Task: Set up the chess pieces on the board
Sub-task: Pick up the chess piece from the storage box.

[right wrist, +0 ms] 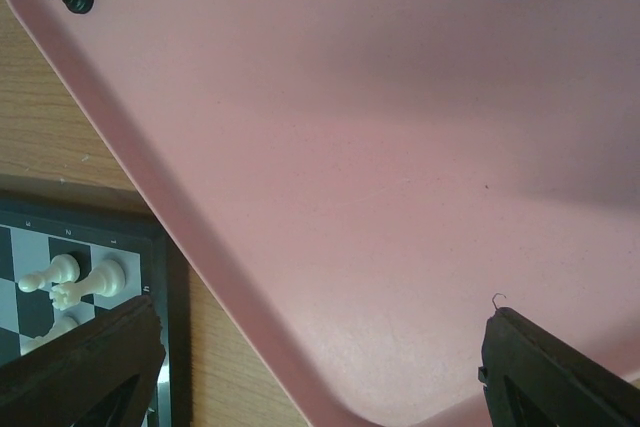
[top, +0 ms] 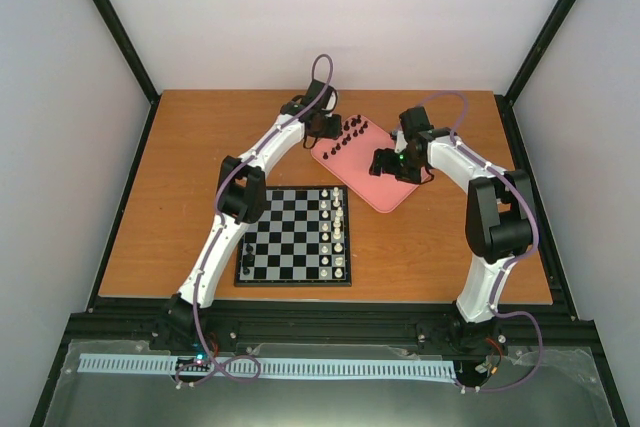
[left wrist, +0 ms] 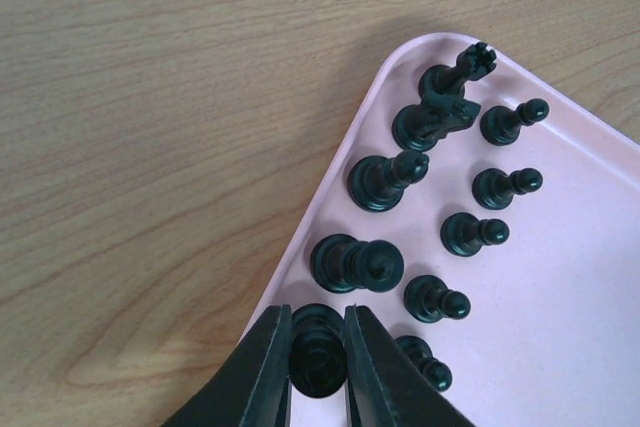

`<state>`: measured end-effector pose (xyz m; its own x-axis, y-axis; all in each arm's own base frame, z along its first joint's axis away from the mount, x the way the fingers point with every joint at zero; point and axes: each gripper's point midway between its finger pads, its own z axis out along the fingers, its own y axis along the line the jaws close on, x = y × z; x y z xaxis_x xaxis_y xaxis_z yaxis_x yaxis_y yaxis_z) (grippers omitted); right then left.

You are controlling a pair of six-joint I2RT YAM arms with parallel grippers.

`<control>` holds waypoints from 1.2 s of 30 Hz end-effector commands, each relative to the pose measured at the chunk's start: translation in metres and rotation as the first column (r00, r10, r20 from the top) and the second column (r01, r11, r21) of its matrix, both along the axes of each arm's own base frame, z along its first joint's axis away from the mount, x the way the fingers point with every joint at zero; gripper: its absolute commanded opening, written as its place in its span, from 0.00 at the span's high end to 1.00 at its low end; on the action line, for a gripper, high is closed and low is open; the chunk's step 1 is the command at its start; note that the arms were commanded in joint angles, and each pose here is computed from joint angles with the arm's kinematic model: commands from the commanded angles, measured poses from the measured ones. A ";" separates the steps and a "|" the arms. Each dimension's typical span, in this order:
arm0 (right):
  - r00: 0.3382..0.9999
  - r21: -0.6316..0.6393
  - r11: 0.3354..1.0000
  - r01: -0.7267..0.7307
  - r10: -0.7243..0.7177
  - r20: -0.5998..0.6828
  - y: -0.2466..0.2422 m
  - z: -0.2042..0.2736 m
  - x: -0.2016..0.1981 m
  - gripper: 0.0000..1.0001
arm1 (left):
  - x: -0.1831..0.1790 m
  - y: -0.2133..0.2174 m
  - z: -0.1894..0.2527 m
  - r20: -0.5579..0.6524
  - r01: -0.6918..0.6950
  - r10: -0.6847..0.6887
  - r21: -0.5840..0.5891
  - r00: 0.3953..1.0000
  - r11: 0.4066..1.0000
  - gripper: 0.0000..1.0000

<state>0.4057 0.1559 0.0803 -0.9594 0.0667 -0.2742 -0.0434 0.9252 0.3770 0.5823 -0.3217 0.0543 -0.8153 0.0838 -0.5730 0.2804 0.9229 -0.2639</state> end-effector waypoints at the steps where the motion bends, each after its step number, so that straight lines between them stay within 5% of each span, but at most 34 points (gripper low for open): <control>1: 1.000 0.005 1.000 -0.003 0.003 0.020 0.000 0.006 0.008 0.00 | 0.010 -0.008 0.008 0.048 0.007 -0.006 -0.032 0.999 0.999 0.83; 8: 1.000 0.003 1.000 -0.003 0.003 0.015 0.000 0.004 0.007 0.00 | 0.009 -0.005 0.009 0.044 0.002 -0.002 -0.017 0.999 1.000 0.97; 20: 1.000 0.023 1.000 0.003 -0.003 0.023 0.002 0.008 0.007 0.00 | -0.012 0.021 0.027 0.008 0.015 -0.016 0.099 1.000 0.995 0.99; 36: 1.000 0.012 1.000 0.008 -0.009 0.020 -0.002 0.002 -0.002 0.00 | -0.021 0.044 0.140 0.165 -0.038 0.019 0.114 0.986 0.993 0.99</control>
<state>0.4033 0.1569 0.0751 -0.9608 0.0661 -0.2694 -0.0445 0.9218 0.3851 0.5687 -0.2922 0.1489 -0.7500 0.1285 -0.6488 0.2876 0.9467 -0.1450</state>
